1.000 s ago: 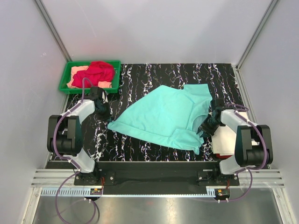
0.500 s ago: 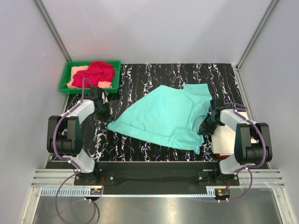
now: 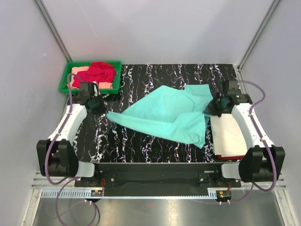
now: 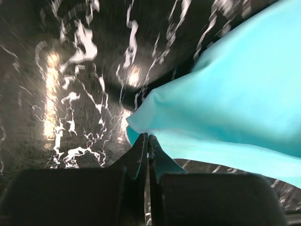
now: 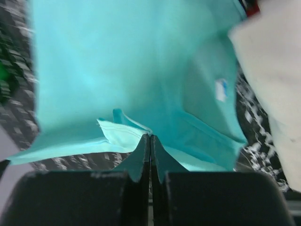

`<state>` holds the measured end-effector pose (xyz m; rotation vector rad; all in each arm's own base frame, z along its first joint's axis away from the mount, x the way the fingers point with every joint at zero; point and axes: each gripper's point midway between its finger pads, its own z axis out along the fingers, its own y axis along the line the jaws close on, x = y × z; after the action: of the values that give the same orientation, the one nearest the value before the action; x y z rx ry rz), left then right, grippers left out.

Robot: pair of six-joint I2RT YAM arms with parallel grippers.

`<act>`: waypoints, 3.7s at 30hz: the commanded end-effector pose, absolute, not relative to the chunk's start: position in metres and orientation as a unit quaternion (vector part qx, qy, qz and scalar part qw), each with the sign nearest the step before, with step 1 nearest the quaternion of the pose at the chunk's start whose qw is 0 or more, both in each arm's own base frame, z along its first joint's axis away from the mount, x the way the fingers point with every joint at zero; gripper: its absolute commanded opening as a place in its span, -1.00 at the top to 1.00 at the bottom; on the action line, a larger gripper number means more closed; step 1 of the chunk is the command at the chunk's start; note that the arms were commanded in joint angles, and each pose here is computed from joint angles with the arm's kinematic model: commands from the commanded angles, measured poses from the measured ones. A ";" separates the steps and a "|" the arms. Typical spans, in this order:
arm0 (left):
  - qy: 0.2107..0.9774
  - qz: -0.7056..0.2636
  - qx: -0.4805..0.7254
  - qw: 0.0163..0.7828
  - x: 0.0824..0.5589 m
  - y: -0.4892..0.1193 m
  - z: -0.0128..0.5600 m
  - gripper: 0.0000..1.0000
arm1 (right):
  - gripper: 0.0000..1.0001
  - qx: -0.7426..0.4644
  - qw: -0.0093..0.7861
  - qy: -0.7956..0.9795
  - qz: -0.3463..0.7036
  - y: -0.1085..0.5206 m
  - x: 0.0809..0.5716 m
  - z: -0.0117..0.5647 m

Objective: Fold and stack the t-shirts
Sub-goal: Flatten the tshirt out, then fold the tshirt

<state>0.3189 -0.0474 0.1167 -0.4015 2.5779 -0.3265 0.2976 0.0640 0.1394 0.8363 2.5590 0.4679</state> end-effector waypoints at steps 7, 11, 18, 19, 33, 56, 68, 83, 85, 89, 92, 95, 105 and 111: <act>0.843 -0.177 -0.158 0.483 0.397 -0.045 0.292 1.00 | 1.00 0.254 0.456 0.824 0.219 0.050 0.447 0.353; 0.759 -0.241 -0.077 0.601 0.447 -0.065 0.391 1.00 | 1.00 0.224 0.554 0.767 0.235 0.034 0.498 0.447; 0.569 -0.283 0.025 0.771 0.468 -0.072 0.580 1.00 | 1.00 0.140 0.770 0.541 0.309 0.030 0.466 0.643; 0.557 -0.287 0.033 0.779 0.467 -0.073 0.592 1.00 | 1.00 0.137 0.783 0.525 0.306 0.027 0.459 0.652; 0.636 -0.372 0.075 0.672 0.443 -0.093 0.467 1.00 | 1.00 0.187 0.677 0.653 0.284 0.031 0.403 0.538; 0.875 -0.026 -0.369 0.313 0.236 0.018 0.115 1.00 | 1.00 0.254 0.100 0.928 0.253 0.098 0.115 0.143; 0.901 -0.084 -0.323 0.276 0.243 -0.007 0.089 1.00 | 1.00 0.261 0.078 0.925 0.263 0.103 0.114 0.127; 0.918 -0.140 -0.271 0.252 0.275 -0.030 0.084 1.00 | 1.00 0.270 0.141 0.922 0.238 0.091 0.163 0.139; 0.915 -0.148 -0.270 0.261 0.280 -0.032 0.089 1.00 | 1.00 0.271 0.146 0.923 0.229 0.088 0.168 0.140; 0.915 -0.136 -0.276 0.260 0.286 -0.027 0.089 1.00 | 1.00 0.266 0.158 0.923 0.230 0.087 0.182 0.142; 0.915 -0.129 -0.281 0.258 0.291 -0.025 0.088 1.00 | 1.00 0.266 0.158 0.923 0.228 0.087 0.189 0.138; 0.918 -0.122 -0.283 0.248 0.298 -0.023 0.083 1.00 | 1.00 0.265 0.161 0.925 0.219 0.084 0.198 0.135; 0.918 -0.119 -0.296 0.235 0.307 -0.022 0.072 1.00 | 1.00 0.254 0.169 0.930 0.203 0.079 0.226 0.133; 0.921 -0.113 -0.297 0.225 0.311 -0.020 0.062 1.00 | 1.00 0.242 0.170 0.934 0.199 0.078 0.239 0.128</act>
<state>0.2875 -0.0237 0.0491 -0.8411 2.6160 -0.3109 0.2184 0.0813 0.1159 0.7695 2.7168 0.5820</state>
